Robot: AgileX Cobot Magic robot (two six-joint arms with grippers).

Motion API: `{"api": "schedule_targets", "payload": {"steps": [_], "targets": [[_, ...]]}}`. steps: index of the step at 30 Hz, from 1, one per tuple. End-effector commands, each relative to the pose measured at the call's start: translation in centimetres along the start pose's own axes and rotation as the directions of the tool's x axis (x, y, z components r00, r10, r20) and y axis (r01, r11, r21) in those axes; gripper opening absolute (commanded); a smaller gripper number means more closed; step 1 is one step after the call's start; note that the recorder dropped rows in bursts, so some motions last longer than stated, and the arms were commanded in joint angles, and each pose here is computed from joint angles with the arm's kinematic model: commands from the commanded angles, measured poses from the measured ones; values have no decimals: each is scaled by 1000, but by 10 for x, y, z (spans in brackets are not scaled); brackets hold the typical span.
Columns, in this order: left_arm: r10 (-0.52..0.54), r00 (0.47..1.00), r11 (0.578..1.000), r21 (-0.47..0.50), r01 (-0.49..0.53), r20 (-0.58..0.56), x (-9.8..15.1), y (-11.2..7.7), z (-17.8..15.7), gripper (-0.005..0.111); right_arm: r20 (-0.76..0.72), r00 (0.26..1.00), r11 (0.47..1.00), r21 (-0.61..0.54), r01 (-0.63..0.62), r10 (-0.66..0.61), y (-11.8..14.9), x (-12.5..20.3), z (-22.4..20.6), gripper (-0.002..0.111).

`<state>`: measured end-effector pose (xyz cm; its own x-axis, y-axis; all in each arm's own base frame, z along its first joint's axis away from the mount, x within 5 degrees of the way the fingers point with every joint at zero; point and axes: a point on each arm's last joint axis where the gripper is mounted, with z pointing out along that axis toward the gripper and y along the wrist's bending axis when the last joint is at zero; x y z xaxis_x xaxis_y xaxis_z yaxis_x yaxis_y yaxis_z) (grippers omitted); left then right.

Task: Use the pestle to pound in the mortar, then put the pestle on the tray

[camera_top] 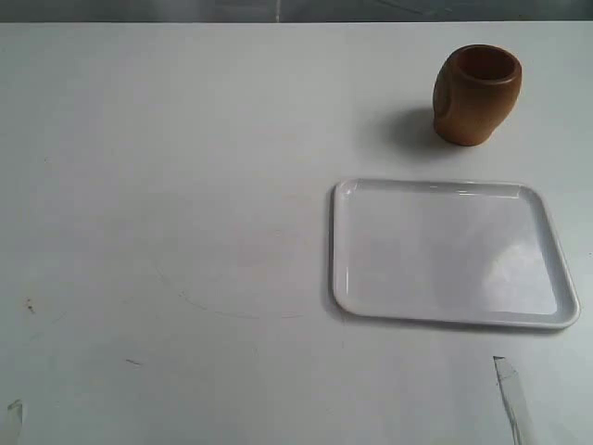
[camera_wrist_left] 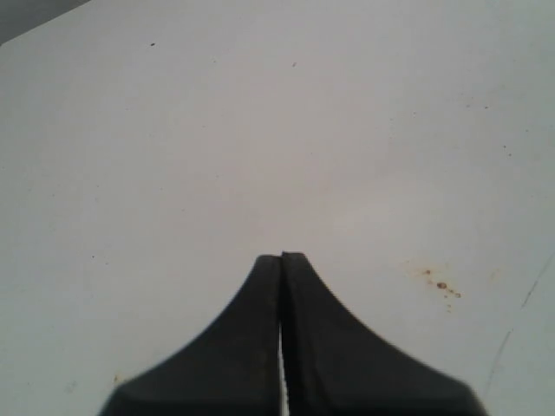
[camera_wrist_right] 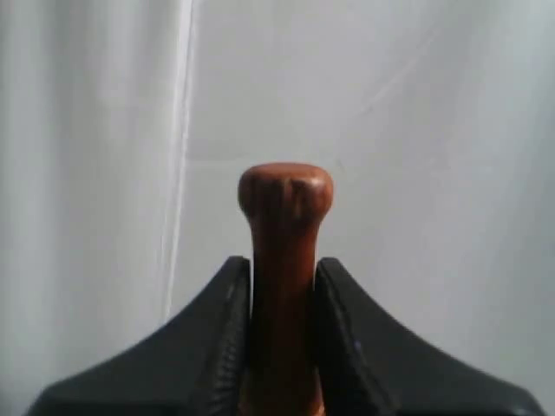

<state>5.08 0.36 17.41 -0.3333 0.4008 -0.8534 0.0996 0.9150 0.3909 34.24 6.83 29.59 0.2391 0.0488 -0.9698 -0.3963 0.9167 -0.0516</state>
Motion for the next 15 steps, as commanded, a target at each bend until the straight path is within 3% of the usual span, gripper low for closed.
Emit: {"api": "schedule_targets", "payload": {"steps": [1, 7, 9, 12, 15], "targets": [[-12, 1000, 1000, 8, 12, 7, 0, -1, 0, 0, -185, 981, 999, -6, -50, 48, 1, 68, -6, 0], [-12, 1000, 1000, 8, 12, 7, 0, -1, 0, 0, -358, 923, 989, 5, -148, 140, 5, 176, -22, 0], [-12, 1000, 1000, 8, 12, 7, 0, -1, 0, 0, -387, 908, 985, 11, -172, 163, 7, 197, -27, 0], [-12, 1000, 1000, 8, 12, 7, 0, -1, 0, 0, -357, 920, 985, 4, -173, 163, 7, 192, -26, 0], [-12, 1000, 1000, 8, 12, 7, 0, -1, 0, 0, -290, 946, 989, -8, -151, 142, 5, 166, -19, 0]]}}
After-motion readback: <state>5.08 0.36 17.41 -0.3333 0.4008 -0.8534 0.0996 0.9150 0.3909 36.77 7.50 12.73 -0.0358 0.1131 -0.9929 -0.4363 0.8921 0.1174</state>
